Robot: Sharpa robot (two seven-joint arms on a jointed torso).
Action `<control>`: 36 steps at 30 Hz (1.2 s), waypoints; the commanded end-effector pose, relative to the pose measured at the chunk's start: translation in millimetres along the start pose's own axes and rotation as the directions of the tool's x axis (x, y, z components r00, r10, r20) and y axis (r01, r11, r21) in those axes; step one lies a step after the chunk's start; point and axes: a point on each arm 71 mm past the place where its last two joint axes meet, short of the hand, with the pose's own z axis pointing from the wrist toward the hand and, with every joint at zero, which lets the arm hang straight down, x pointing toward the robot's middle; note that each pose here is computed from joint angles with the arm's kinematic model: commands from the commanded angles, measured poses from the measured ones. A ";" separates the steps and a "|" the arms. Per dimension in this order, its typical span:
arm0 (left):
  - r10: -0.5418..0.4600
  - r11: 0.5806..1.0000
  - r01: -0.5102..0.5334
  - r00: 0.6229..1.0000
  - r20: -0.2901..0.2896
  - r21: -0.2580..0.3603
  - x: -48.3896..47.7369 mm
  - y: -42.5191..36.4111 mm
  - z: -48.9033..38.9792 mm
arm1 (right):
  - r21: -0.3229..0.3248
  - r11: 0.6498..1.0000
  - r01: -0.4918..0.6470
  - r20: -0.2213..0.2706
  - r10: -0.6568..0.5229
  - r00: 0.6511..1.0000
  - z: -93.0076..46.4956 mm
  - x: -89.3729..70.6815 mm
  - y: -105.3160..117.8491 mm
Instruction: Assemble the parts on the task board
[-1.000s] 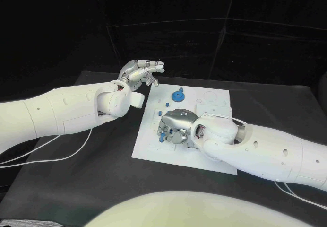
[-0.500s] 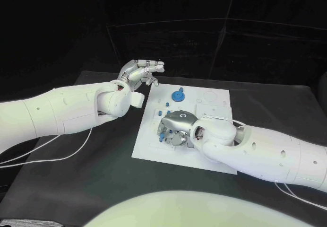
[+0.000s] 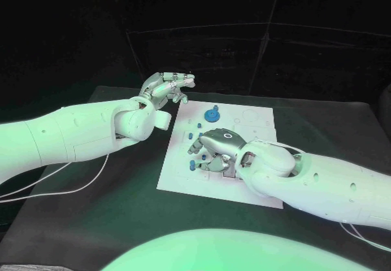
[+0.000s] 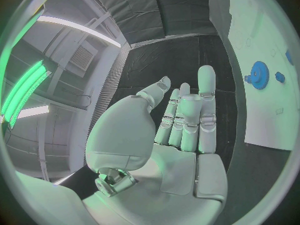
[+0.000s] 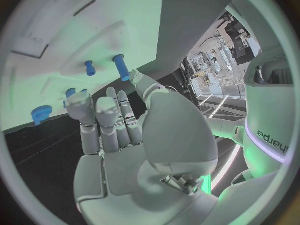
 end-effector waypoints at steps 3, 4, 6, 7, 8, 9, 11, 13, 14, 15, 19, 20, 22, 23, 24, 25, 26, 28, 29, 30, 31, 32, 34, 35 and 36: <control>-0.008 1.000 0.008 1.000 -0.008 0.004 -0.1 -1.3 -0.2 | 0.052 0.989 -0.138 0.164 0.128 0.978 -23.7 -29.2 -20.1; -0.008 1.000 0.008 1.000 -0.009 0.004 0.1 -1.3 -0.2 | 0.082 0.982 -0.168 0.173 0.152 0.973 -30.6 -34.8 -27.5; -0.009 1.000 0.009 1.000 -0.011 0.003 0.5 -1.3 -0.4 | 0.138 0.966 -0.218 0.181 0.192 0.965 -42.3 -42.4 -39.9; -0.009 1.000 0.009 1.000 -0.012 0.003 0.6 -1.3 -0.5 | 0.179 0.952 -0.250 0.184 0.218 0.958 -50.5 -46.4 -48.2; -0.010 1.000 0.010 1.000 -0.012 0.003 0.5 -1.3 -0.7 | 0.219 0.935 -0.278 0.188 0.239 0.953 -58.6 -49.5 -55.9; -0.010 1.000 0.010 1.000 -0.012 0.003 0.5 -1.3 -0.9 | 0.251 0.922 -0.296 0.190 0.253 0.949 -65.1 -51.6 -61.6; -0.010 1.000 0.010 1.000 -0.013 0.003 0.6 -1.4 -1.2 | 0.308 0.896 -0.321 0.190 0.273 0.943 -77.7 -54.5 -71.1; -0.011 1.000 0.011 1.000 -0.013 0.003 0.7 -1.4 -1.4 | 0.359 0.873 -0.331 0.184 0.281 0.942 -88.9 -56.1 -77.7; -0.011 1.000 0.011 1.000 -0.014 0.003 0.8 -1.4 -1.5 | 0.387 0.861 -0.330 0.178 0.281 0.943 -95.0 -56.9 -80.7; -0.011 1.000 0.011 1.000 -0.014 0.003 0.9 -1.4 -1.6 | 0.409 0.853 -0.325 0.172 0.278 0.945 -99.3 -57.2 -82.4; -0.012 1.000 0.013 1.000 -0.016 0.003 1.1 -1.5 -2.4 | 0.482 0.830 -0.280 0.133 0.246 0.960 -112.0 -57.0 -85.9; -0.013 1.000 0.013 1.000 -0.017 0.002 1.2 -1.5 -2.6 | 0.505 0.823 -0.261 0.119 0.233 0.965 -115.4 -56.5 -86.9; -0.014 1.000 0.014 1.000 -0.018 0.002 1.4 -1.4 -3.0 | 0.541 0.808 -0.233 0.098 0.214 0.972 -120.9 -54.4 -88.5; -0.014 1.000 0.014 1.000 -0.018 0.002 1.5 -1.4 -3.3 | 0.559 0.799 -0.221 0.089 0.208 0.974 -123.7 -52.8 -89.3; -0.014 1.000 0.014 1.000 -0.019 0.002 1.5 -1.5 -3.6 | 0.575 0.790 -0.211 0.081 0.202 0.976 -126.2 -50.8 -89.8; -0.015 1.000 0.015 1.000 -0.019 0.002 1.5 -1.5 -3.8 | 0.584 0.785 -0.207 0.076 0.200 0.977 -127.6 -49.4 -90.1; -0.015 1.000 0.015 1.000 -0.019 0.001 1.3 -1.6 -4.2 | 0.601 0.774 -0.198 0.068 0.198 0.978 -130.1 -46.2 -90.4; -0.015 1.000 0.015 1.000 -0.019 0.001 0.8 -1.7 -4.8 | 0.623 0.760 -0.188 0.056 0.196 0.979 -133.0 -41.0 -90.5; -0.015 1.000 0.015 1.000 -0.018 0.001 0.5 -1.7 -5.1 | 0.630 0.755 -0.184 0.052 0.195 0.979 -133.8 -39.3 -90.5; -0.015 1.000 0.015 1.000 -0.018 0.001 0.2 -1.8 -5.4 | 0.637 0.750 -0.178 0.045 0.194 0.980 -134.6 -37.2 -90.5; -0.015 1.000 0.015 1.000 -0.017 0.001 -0.1 -1.9 -5.6 | 0.642 0.747 -0.174 0.040 0.193 0.980 -135.1 -35.6 -90.3; -0.015 1.000 0.015 1.000 -0.017 0.001 -0.3 -1.9 -5.7 | 0.645 0.745 -0.170 0.036 0.193 0.981 -135.5 -34.2 -90.1; -0.014 1.000 0.014 1.000 -0.016 0.001 -1.1 -2.0 -6.2 | 0.655 0.739 -0.156 0.020 0.190 0.982 -137.0 -29.3 -88.9; -0.014 1.000 0.014 1.000 -0.015 0.001 -1.5 -2.1 -6.4 | 0.657 0.739 -0.151 0.014 0.188 0.982 -137.3 -27.4 -88.3; -0.014 1.000 0.014 1.000 -0.015 0.001 -1.7 -2.1 -6.5 | 0.659 0.737 -0.146 0.007 0.189 0.982 -137.3 -25.3 -87.6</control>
